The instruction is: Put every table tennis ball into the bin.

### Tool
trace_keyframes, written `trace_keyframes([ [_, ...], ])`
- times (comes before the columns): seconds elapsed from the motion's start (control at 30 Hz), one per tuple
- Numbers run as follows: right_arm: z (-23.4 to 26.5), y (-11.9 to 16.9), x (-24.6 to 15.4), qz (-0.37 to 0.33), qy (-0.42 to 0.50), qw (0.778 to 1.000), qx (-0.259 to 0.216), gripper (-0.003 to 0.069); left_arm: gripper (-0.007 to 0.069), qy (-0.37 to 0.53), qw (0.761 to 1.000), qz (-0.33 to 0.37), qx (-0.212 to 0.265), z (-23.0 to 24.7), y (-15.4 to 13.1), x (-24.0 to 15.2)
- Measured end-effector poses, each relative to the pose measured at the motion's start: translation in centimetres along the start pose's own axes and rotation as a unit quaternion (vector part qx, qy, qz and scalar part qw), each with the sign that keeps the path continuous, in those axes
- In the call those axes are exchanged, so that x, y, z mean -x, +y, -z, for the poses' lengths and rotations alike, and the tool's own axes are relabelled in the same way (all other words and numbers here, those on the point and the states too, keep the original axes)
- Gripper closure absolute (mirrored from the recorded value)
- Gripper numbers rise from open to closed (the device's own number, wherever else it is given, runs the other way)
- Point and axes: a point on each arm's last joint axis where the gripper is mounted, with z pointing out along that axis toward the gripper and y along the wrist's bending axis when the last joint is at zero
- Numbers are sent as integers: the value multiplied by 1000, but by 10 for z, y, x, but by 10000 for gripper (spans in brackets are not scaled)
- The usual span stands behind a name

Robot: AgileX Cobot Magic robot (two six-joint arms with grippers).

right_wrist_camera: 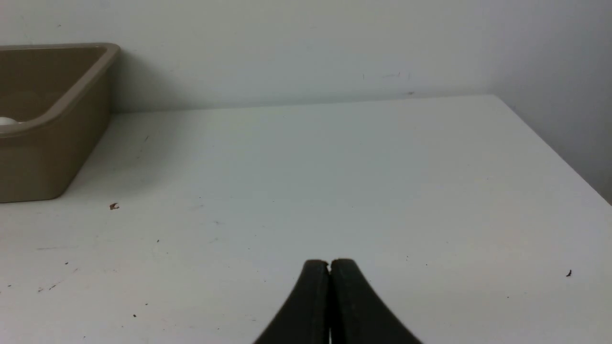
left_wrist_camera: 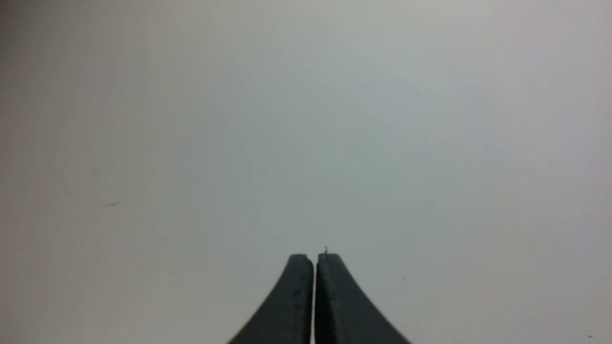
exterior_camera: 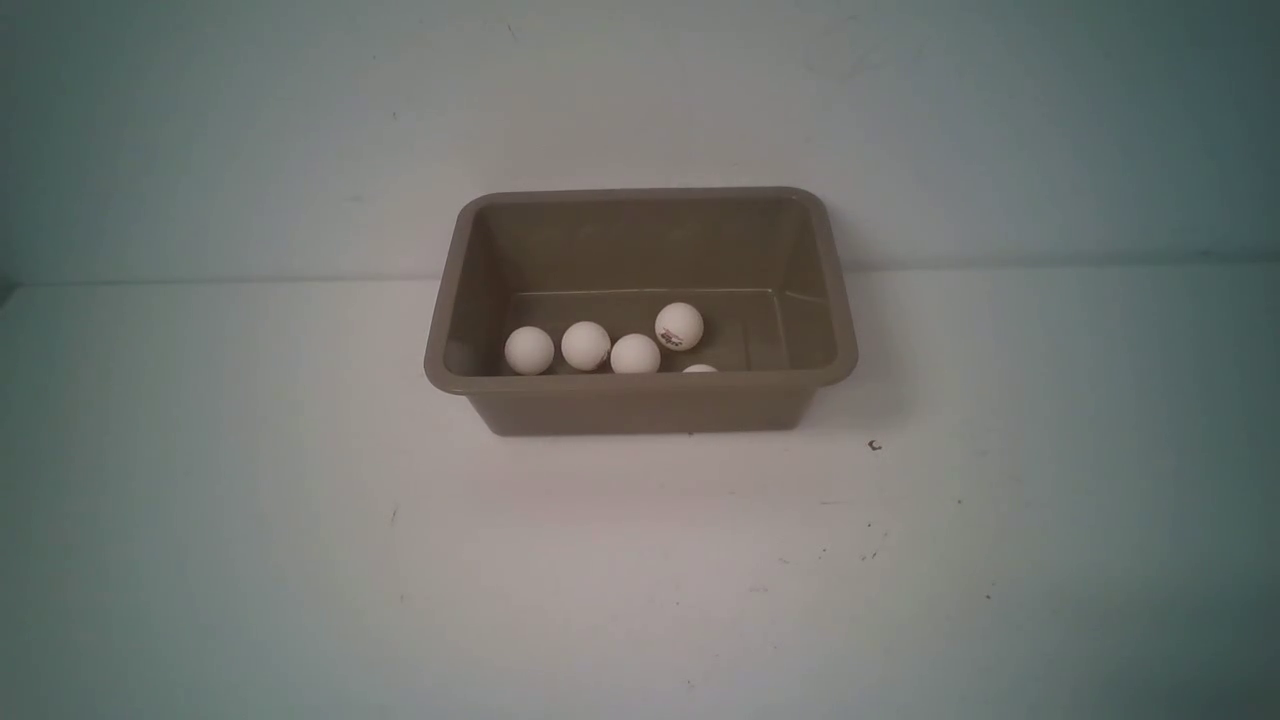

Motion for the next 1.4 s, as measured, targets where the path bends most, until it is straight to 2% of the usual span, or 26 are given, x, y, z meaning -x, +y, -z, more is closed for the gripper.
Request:
trace_keyframes([
  [0.27, 0, 0, 0, 0, 0, 1000, 0, 675, 629, -9, 1000, -17, -2, 1, -2, 5],
  [0.37, 0, 0, 0, 0, 0, 1000, 0, 675, 629, -30, 997, -77, -9, 2, -7, 15],
  [0.43, 0, 0, 0, 0, 0, 1000, 0, 675, 629, -68, 984, -162, -18, 5, -15, 32],
  [0.57, 0, 0, 0, 0, 0, 1000, 0, 675, 629, -102, 972, -209, -26, 9, -23, 48],
  [0.83, 0, 0, 0, 0, 0, 1000, 0, 675, 629, -104, 981, -143, -77, 13, -34, 56],
  [1.13, 0, 0, 0, 0, 0, 1000, 0, 675, 629, -105, 981, -146, -78, 14, -35, 56],
  [1.2, 0, 0, 0, 0, 0, 1000, 0, 675, 629, -114, 971, -195, -78, 14, -36, 56],
  [1.3, 0, 0, 0, 0, 0, 1000, 0, 675, 629, -126, 944, -293, -87, 15, -40, 56],
  [1.4, 0, 0, 0, 0, 0, 1000, 0, 675, 629, -127, 926, -342, -99, 15, -43, 54],
])
